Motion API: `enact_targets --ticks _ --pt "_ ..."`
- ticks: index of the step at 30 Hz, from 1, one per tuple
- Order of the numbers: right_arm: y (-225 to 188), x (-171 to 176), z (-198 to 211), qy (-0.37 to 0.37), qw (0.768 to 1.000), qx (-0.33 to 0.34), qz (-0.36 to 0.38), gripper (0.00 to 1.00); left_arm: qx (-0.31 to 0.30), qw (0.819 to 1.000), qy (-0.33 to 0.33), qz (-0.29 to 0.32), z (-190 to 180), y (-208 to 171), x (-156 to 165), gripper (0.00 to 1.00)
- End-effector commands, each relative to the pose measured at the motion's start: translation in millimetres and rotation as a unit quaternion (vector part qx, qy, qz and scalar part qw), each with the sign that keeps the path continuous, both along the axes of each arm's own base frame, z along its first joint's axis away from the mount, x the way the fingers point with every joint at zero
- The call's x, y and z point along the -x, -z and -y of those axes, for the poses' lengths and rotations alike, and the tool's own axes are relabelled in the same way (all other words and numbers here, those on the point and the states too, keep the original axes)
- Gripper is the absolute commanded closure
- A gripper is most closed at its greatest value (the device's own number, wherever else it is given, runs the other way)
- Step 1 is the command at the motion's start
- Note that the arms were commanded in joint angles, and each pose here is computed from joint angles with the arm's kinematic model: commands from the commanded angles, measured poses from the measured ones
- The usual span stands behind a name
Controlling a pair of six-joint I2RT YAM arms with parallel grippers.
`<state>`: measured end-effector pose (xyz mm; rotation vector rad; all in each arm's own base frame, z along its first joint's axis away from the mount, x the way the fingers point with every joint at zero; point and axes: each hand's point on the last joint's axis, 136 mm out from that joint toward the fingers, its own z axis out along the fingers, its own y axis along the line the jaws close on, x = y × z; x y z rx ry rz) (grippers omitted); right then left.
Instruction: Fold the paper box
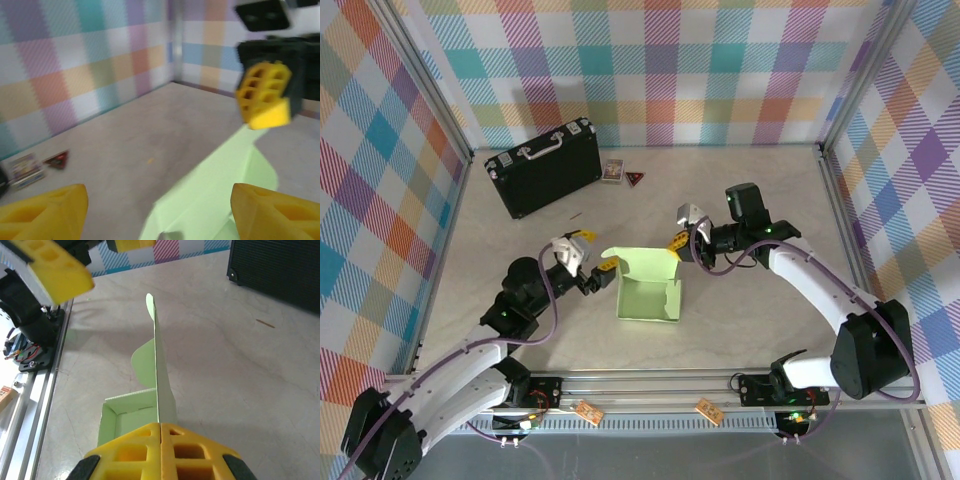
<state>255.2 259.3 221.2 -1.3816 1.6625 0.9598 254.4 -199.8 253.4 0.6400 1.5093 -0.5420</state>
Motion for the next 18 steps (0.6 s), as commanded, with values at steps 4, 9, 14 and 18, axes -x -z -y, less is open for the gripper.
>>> enact_targets --ticks 4,9,14,18 --pt "-20.8 -28.4 6.6 0.034 0.999 -0.014 0.024 1.0 0.037 0.995 -0.092 -0.014 -42.8 1.5 6.5 0.2" --pt "-39.8 -30.0 12.8 0.009 0.999 -0.035 0.023 1.0 0.001 1.0 0.0 -0.015 -17.4 23.2 25.2 0.2" --pt "-63.6 -2.3 11.2 -0.067 0.994 -0.066 0.049 1.0 -0.05 0.998 0.025 0.023 -1.8 39.7 10.4 0.19" --pt "-67.6 4.3 12.2 -0.081 0.992 -0.076 0.061 1.0 -0.057 0.996 0.053 0.034 4.2 34.5 -10.5 0.2"
